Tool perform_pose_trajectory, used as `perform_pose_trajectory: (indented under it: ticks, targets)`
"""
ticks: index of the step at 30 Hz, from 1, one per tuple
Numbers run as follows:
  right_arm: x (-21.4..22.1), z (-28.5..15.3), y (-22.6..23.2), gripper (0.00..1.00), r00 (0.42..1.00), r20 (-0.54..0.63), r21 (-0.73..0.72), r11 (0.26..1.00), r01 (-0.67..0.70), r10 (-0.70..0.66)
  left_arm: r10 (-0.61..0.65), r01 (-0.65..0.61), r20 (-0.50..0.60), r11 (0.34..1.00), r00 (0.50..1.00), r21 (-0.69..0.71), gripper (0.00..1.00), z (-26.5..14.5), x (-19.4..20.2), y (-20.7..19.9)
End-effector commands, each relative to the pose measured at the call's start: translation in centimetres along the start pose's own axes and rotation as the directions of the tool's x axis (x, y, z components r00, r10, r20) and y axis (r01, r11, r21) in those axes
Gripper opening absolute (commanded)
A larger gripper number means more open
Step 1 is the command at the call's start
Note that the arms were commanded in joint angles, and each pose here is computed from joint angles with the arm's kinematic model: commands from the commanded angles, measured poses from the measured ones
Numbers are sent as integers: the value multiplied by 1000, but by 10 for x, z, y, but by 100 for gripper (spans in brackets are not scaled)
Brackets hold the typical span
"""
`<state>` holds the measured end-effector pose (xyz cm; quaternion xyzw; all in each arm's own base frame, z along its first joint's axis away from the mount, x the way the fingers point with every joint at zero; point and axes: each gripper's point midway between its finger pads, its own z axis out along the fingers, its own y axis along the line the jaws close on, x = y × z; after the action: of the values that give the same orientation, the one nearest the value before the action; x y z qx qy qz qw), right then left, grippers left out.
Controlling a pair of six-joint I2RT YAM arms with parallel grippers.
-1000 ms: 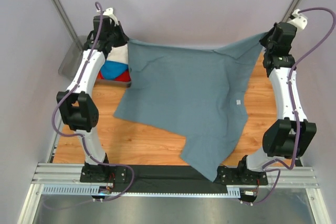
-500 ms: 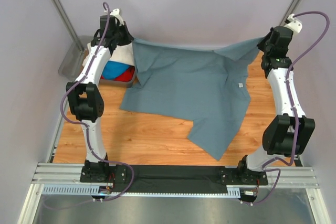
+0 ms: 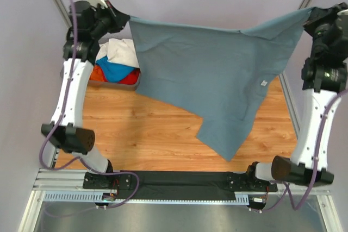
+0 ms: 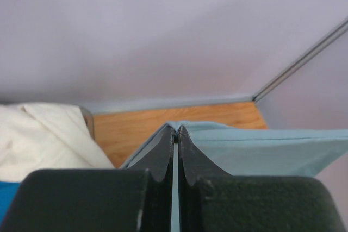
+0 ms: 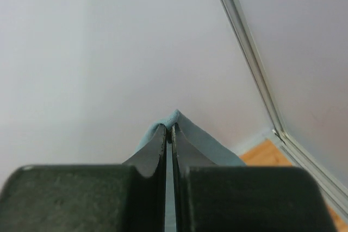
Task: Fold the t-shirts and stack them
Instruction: Flatten the tshirt out
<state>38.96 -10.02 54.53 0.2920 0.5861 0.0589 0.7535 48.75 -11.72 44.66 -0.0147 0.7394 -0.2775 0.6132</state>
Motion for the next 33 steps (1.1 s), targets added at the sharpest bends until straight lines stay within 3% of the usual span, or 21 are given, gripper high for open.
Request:
perform_pose_trajectory:
  ticks: [1,5,11,14,17,20,27,30,31,33]
  targets:
    - [-93,-85,45,0,978,193,-154,987,-50,80,42,-65,243,994,969,85,0,-96,-85,-66]
    - [-147,-170,68,0,937,316,-269,961,-64,151,94,-139,415,987,905,80,0,-200,-129,-111]
    - [-215,-288,84,0,856,462,-384,922,-43,232,120,-191,577,980,808,63,0,-320,-150,-150]
    - [-247,-347,84,0,802,531,-428,903,-23,272,129,-200,632,979,764,41,0,-366,-150,-158]
    - [-259,-367,81,0,779,554,-442,897,-22,292,144,-189,662,982,736,-4,0,-393,-149,-156]
    - [-254,-355,78,0,798,530,-430,902,-37,285,168,-184,652,982,739,-44,0,-392,-149,-149]
    - [-172,-243,73,0,931,318,-321,944,-71,178,254,-179,569,966,782,-186,0,-345,-148,-112]
    - [-142,-209,66,0,953,262,-276,958,-80,155,272,-185,458,956,846,-227,0,-293,-132,-86]
    - [-114,-186,57,0,970,211,-232,970,-72,122,266,-190,412,958,871,-216,0,-270,-123,-79]
    - [-91,-165,48,0,976,189,-198,978,-65,103,242,-186,297,961,924,-203,0,-226,-88,-57]
